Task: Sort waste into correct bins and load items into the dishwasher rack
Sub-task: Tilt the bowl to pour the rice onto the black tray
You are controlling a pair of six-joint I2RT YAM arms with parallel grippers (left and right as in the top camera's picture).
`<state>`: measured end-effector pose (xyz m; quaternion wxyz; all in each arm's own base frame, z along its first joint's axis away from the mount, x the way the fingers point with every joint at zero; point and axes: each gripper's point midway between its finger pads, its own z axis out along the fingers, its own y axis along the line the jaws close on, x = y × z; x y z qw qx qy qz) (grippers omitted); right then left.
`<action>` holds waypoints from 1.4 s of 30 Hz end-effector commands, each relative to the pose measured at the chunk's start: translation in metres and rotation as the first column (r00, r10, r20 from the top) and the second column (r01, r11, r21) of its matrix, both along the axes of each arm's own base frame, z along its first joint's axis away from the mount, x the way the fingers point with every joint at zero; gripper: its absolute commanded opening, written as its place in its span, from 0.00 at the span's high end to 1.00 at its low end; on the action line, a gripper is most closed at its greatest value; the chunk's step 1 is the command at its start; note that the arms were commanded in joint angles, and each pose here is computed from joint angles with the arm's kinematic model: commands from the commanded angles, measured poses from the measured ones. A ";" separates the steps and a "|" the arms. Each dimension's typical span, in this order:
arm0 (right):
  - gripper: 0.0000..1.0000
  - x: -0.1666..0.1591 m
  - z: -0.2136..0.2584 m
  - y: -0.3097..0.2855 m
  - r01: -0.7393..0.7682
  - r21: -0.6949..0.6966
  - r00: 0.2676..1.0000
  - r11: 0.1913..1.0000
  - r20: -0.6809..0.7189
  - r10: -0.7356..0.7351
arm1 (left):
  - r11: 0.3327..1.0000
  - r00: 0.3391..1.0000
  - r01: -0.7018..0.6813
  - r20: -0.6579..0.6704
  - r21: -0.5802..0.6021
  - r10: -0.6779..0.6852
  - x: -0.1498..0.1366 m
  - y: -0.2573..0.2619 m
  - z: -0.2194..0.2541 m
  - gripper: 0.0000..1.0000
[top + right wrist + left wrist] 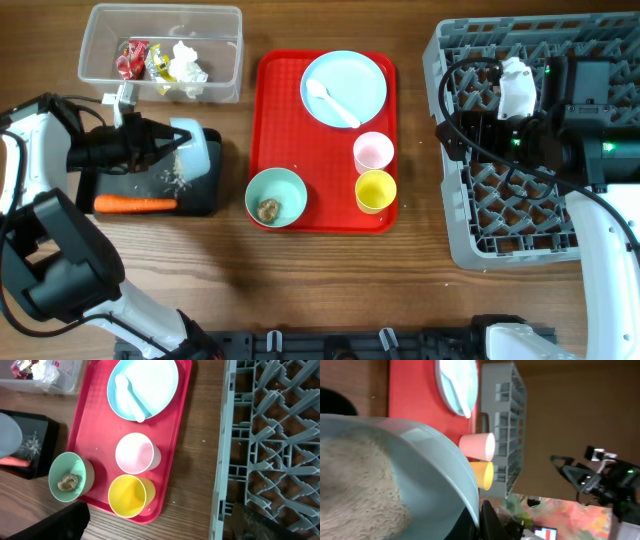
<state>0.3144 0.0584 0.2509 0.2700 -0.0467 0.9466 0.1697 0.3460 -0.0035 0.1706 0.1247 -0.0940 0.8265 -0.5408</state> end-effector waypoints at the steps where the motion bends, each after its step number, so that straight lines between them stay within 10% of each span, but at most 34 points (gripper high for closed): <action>1: 0.04 0.002 -0.004 -0.001 0.004 -0.018 1.000 1.000 -0.014 -0.004 | 0.995 0.998 -0.040 0.047 -0.095 0.045 0.006 0.002 0.015 0.96; 42: 0.04 0.003 -0.006 -0.001 0.005 -0.017 1.000 1.000 -0.021 -0.005 | 0.918 0.975 -0.194 0.039 -0.345 0.221 0.013 0.026 0.058 0.96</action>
